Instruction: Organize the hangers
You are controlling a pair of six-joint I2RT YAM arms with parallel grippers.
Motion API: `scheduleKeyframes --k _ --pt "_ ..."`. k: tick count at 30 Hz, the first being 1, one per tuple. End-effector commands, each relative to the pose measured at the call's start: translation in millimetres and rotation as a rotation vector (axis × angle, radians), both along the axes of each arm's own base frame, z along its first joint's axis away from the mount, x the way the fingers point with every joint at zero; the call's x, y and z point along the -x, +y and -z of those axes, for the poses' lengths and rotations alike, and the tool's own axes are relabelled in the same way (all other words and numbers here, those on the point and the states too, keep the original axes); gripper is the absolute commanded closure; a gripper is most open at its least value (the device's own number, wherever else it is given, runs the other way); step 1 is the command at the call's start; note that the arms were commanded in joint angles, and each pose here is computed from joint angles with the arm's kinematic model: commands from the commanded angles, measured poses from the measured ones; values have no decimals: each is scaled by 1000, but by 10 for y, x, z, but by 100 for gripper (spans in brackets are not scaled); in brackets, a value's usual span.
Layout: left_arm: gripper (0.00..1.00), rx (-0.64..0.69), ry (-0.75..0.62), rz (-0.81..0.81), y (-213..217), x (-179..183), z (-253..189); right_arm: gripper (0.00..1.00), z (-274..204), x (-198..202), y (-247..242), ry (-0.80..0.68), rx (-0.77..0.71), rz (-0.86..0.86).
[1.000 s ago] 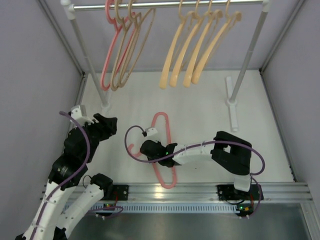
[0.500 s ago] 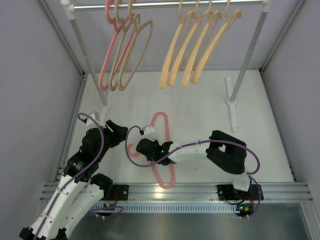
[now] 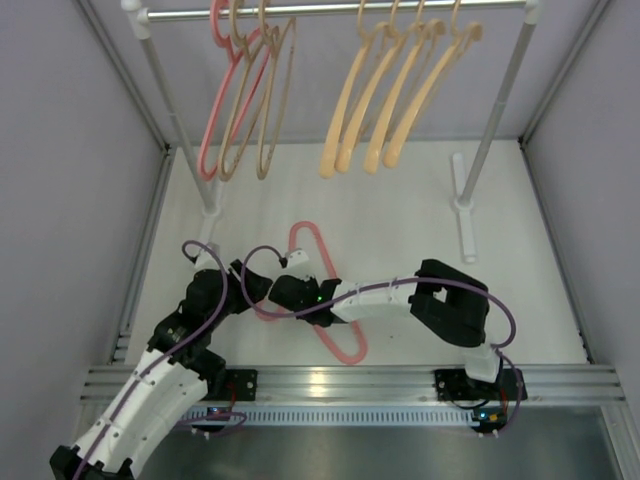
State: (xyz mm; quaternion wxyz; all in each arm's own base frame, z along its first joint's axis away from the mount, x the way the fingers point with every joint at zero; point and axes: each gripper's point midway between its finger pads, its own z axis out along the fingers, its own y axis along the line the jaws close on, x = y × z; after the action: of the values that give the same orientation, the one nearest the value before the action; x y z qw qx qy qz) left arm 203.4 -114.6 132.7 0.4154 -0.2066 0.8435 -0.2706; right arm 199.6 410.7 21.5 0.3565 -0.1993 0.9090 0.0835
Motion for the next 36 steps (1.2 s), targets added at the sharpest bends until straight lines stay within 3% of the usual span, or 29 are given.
scheduleKeyframes --k 1,10,25,36 --pt "38 82 -50 43 -155 -43 -66 100 -131 -91 -152 15 13 40" --pt "37 133 -96 154 -301 92 -107 100 -453 -276 -2 35 -101 66" --pt "37 164 -99 200 -466 85 49 100 -1093 -512 225 54 -312 103" --pt "37 61 -117 252 -957 158 169 100 -1178 -581 229 55 -341 121"
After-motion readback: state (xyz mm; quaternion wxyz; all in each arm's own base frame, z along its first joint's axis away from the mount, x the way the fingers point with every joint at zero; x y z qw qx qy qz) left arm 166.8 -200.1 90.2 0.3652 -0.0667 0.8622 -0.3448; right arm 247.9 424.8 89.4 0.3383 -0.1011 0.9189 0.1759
